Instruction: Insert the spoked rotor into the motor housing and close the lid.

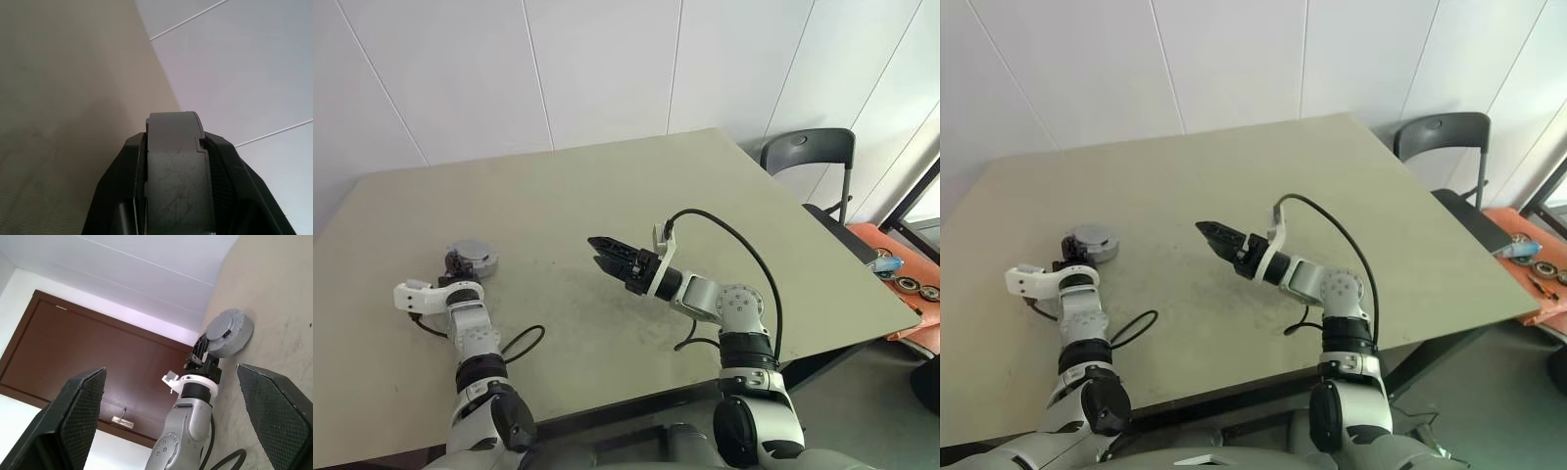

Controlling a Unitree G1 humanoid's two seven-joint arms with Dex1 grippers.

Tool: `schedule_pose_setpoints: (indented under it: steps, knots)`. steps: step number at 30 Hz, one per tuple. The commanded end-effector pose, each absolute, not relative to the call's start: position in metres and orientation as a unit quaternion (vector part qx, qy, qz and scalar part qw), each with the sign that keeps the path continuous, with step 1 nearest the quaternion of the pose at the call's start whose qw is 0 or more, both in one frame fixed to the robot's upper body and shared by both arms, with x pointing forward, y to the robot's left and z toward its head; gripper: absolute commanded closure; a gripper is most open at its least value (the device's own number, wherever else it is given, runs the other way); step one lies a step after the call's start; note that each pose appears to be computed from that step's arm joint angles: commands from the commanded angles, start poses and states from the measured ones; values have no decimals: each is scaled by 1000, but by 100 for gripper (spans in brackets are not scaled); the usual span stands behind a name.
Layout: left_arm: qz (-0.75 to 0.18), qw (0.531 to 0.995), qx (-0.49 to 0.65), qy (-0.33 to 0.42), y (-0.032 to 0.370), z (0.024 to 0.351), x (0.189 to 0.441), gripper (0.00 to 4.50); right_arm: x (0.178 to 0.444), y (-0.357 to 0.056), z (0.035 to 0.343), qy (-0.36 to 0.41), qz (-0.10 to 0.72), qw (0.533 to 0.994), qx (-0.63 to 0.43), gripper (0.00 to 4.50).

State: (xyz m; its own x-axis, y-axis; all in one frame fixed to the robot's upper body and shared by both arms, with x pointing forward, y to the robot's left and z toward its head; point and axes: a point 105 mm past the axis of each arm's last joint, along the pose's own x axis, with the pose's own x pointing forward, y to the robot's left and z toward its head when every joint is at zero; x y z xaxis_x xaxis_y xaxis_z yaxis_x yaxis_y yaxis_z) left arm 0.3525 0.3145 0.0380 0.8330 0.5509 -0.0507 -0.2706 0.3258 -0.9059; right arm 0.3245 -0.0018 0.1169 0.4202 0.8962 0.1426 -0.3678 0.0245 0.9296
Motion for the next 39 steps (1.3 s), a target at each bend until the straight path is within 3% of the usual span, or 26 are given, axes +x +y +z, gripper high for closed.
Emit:
schedule_pose_setpoints:
  steps: [1,8,16,20,26,39]
  knots:
    - [264,809,-500,-160,325,54,352,224,325,1,133,234,496,666,506,0]
    - [294,810,-489,-137,329,45,348,2,319,4,132,238,515,682,461,0]
    - [330,808,-475,-111,331,33,341,2,316,10,116,216,535,768,278,0]
    - [350,810,-461,-94,332,27,338,2,319,10,114,195,536,788,234,0]
    - [384,812,-435,-66,334,20,331,2,319,11,111,188,541,791,216,0]
    - [457,826,-327,-47,342,38,316,2,317,11,108,195,548,786,209,0]
